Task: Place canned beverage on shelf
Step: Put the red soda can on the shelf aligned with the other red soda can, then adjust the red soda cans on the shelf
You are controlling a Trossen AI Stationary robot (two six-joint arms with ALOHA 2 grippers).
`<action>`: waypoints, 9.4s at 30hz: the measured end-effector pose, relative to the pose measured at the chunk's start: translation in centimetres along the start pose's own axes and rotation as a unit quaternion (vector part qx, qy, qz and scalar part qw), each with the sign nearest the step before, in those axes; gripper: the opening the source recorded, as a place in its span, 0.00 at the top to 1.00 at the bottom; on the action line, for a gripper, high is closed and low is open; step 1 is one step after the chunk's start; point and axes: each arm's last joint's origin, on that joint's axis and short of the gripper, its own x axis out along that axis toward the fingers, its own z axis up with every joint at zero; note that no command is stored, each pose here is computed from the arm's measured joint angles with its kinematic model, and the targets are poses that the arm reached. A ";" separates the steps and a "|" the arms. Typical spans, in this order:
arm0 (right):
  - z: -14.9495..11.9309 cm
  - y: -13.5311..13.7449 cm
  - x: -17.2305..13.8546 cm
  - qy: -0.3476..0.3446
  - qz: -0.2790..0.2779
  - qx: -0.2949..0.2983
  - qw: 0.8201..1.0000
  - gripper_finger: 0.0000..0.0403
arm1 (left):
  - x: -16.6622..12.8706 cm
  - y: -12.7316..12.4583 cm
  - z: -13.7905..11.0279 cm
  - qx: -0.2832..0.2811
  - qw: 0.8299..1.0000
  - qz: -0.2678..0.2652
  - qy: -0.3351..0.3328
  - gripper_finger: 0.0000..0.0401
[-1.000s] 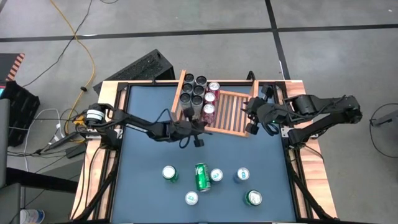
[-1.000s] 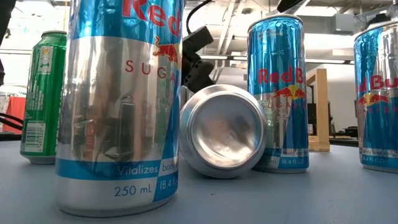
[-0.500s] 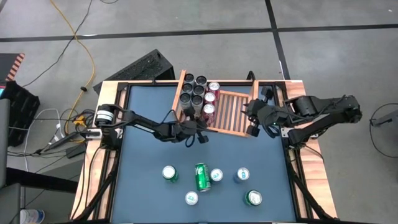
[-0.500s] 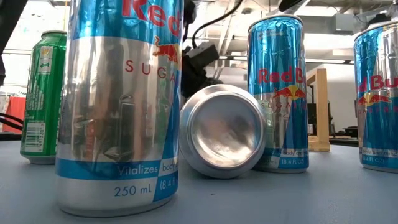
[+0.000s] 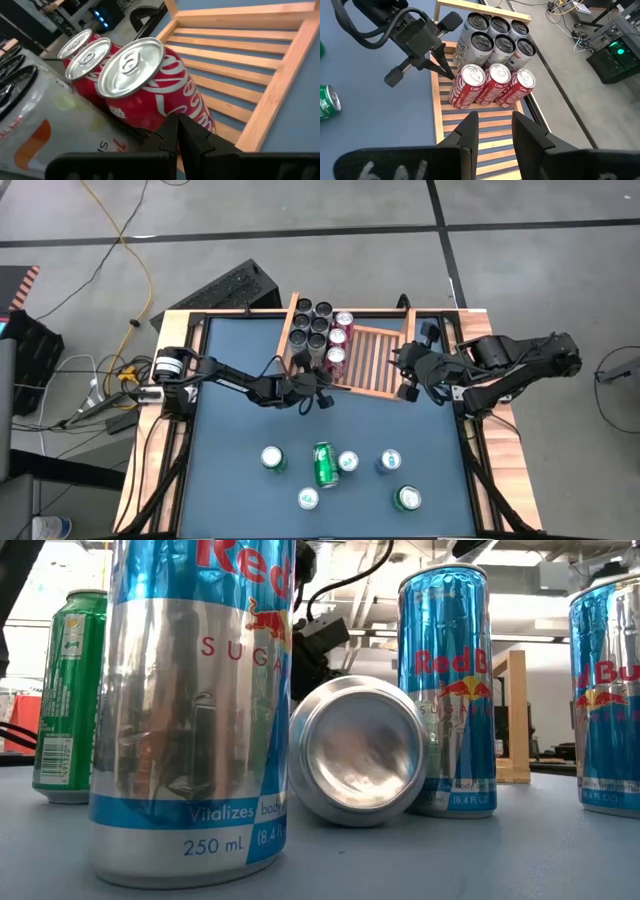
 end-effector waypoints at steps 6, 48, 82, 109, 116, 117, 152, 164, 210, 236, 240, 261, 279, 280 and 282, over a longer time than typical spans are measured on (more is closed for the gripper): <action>0.0 0.0 0.0 0.001 0.000 0.005 1.000 0.74 | -0.1 -0.3 0.0 -0.013 1.000 -0.026 -0.003 1.00; -0.2 0.0 0.0 0.010 -0.001 0.007 1.000 0.74 | 1.2 -1.2 -1.5 -0.002 1.000 0.020 0.006 1.00; -0.3 -0.1 0.5 0.026 -0.012 0.032 0.999 0.74 | 2.0 -0.9 -1.2 -0.026 0.999 -0.016 -0.035 1.00; -4.1 2.6 15.6 0.054 0.040 0.045 0.997 0.78 | -13.1 5.2 7.7 0.018 0.995 -0.075 -0.062 1.00; -5.4 3.4 20.0 0.075 0.063 0.069 0.993 0.88 | -18.5 11.1 8.9 -0.039 0.995 -0.042 -0.086 1.00; -5.7 3.6 20.5 0.084 0.063 0.066 0.992 0.89 | -19.0 11.7 8.8 -0.043 0.995 -0.037 -0.086 1.00; -7.8 4.1 27.1 0.110 0.096 0.096 0.985 1.00 | -20.7 14.0 7.7 -0.033 0.998 -0.002 -0.053 1.00; -6.1 4.7 25.3 0.074 0.111 0.094 0.987 1.00 | -20.7 13.9 7.0 -0.019 0.999 -0.001 -0.039 1.00; -6.9 4.2 25.2 0.102 -0.010 0.101 0.990 1.00 | -20.6 13.8 6.5 -0.008 1.000 -0.004 -0.019 1.00; -6.3 3.9 24.0 0.088 -0.020 0.092 0.992 1.00 | -20.6 13.7 6.3 0.003 1.000 -0.014 -0.011 1.00; -5.7 2.9 22.7 0.071 -0.079 0.094 0.990 1.00 | -20.6 13.6 6.3 0.000 0.999 -0.033 -0.013 1.00; -6.2 -5.0 25.2 0.060 -0.114 0.173 0.976 1.00 | -20.3 13.9 6.0 0.007 1.000 -0.022 0.000 1.00; -9.2 -7.4 30.4 0.076 -0.095 0.235 0.964 1.00 | -20.0 14.3 6.0 0.011 1.000 -0.012 0.005 1.00; -9.2 -7.5 30.4 0.077 -0.095 0.236 0.964 1.00 | -20.0 14.3 5.9 0.010 1.000 -0.012 0.005 1.00; -9.3 -7.5 30.4 0.080 -0.097 0.236 0.964 1.00 | -20.0 14.3 5.9 0.008 1.000 -0.011 0.006 1.00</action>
